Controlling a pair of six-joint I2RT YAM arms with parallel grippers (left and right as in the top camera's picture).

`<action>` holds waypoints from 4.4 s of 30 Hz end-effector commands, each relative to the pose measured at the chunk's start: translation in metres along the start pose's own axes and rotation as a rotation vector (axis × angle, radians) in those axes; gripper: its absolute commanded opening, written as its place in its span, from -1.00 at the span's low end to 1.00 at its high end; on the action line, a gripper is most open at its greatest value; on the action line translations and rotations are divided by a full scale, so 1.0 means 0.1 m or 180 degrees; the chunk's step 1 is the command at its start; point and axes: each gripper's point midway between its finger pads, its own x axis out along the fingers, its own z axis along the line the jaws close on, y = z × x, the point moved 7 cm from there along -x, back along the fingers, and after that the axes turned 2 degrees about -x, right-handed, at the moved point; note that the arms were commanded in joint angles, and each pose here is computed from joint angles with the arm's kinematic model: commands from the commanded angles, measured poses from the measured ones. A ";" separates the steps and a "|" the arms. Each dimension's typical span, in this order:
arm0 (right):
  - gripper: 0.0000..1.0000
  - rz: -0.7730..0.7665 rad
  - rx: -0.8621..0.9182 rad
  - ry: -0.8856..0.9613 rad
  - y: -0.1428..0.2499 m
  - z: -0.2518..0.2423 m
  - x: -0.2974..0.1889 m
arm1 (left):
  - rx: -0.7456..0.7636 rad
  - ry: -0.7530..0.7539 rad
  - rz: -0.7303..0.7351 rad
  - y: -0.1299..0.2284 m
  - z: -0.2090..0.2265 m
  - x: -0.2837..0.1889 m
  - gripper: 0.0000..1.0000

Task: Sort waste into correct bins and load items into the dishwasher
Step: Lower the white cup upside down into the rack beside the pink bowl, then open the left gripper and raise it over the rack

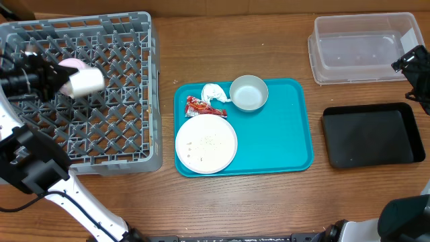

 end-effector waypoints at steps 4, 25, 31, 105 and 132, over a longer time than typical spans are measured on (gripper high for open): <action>0.99 -0.0050 0.0006 -0.0025 -0.03 0.02 -0.04 | 0.0444 0.0312 -0.0059 0.27 -0.06 -0.17 -0.92; 0.99 -0.0051 0.0006 -0.0025 -0.03 0.02 -0.04 | 0.1006 0.1633 -0.0628 0.07 0.69 -0.08 -0.92; 0.99 -0.0051 0.0007 -0.0025 -0.03 0.02 -0.04 | 0.0844 0.1620 -0.0581 0.00 0.91 0.04 -0.92; 0.99 -0.0050 0.0006 -0.0025 -0.03 0.02 -0.04 | 0.0579 -0.3428 -0.1427 0.50 -0.38 0.04 -0.92; 0.99 -0.0050 0.0006 -0.0025 -0.03 0.02 -0.04 | 0.0270 -0.4083 -0.1099 0.08 0.24 0.42 -0.92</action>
